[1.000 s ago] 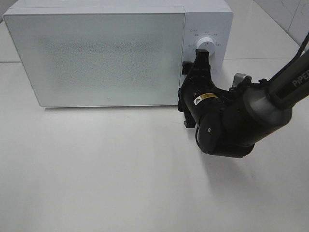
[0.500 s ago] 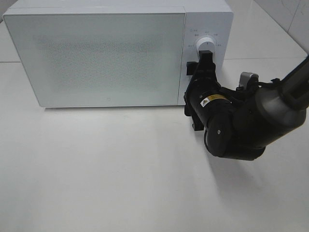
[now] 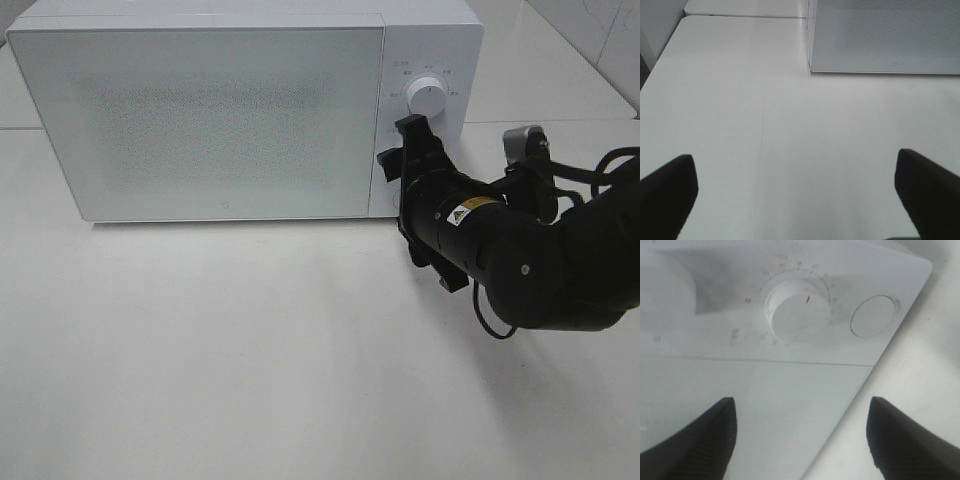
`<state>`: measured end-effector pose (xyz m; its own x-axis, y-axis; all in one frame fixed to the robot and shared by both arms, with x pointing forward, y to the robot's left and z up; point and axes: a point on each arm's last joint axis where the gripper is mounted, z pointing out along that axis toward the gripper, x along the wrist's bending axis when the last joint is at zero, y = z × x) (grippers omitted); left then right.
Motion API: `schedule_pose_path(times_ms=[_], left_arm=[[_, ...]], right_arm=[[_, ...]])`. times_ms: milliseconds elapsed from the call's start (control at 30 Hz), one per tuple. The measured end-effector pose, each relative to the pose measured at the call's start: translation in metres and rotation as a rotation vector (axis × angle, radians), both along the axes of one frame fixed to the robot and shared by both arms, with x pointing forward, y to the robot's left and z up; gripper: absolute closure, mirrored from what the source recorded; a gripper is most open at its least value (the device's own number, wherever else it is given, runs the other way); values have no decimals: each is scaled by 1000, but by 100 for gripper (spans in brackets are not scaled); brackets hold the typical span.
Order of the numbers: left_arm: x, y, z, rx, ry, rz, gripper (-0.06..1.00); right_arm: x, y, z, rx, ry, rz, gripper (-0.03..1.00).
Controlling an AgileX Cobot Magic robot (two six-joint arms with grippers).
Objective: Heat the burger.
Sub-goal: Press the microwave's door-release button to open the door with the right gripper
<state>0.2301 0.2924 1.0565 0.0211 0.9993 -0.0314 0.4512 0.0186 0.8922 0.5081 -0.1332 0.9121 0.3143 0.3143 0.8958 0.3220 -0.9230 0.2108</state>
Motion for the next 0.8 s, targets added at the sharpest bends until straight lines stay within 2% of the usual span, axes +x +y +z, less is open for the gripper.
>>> schedule_pose_path(times_ms=[33, 67, 100, 133, 200, 233, 333, 400, 433, 500, 600, 667, 733, 767, 800], left_arm=[[0, 0, 0, 0, 0, 0, -5], [0, 0, 0, 0, 0, 0, -5], [0, 0, 0, 0, 0, 0, -5], [0, 0, 0, 0, 0, 0, -5], [0, 0, 0, 0, 0, 0, -5], [0, 0, 0, 0, 0, 0, -5], [0, 0, 0, 0, 0, 0, -5], [0, 0, 0, 0, 0, 0, -5], [0, 0, 0, 0, 0, 0, -5], [0, 0, 0, 0, -1, 0, -5], [0, 0, 0, 0, -1, 0, -5], [0, 0, 0, 0, -1, 0, -5], [0, 0, 0, 0, -1, 0, -5], [0, 0, 0, 0, -1, 0, -5], [0, 0, 0, 0, -1, 0, -5]], right_arm=[[-3, 1, 6, -75, 19, 68, 26], [-3, 1, 6, -75, 19, 68, 26], [-5, 1, 8, -118, 24, 103, 26], [-8, 0, 12, -210, 40, 178, 26], [-10, -1, 13, -247, 52, 212, 26], [-12, -4, 18, -324, 58, 276, 26], [-13, -5, 20, -363, 60, 312, 26], [-16, -10, 28, -467, 53, 409, 26], [-16, -10, 28, -467, 53, 409, 26], [-23, -14, 39, -594, 32, 544, 26], [-25, -16, 41, -624, 32, 577, 26], [-33, -19, 53, -719, 31, 691, 26], [-35, -19, 56, -752, 33, 726, 26], [-39, -21, 63, -821, 42, 791, 26], [-39, -21, 63, -821, 42, 791, 26]])
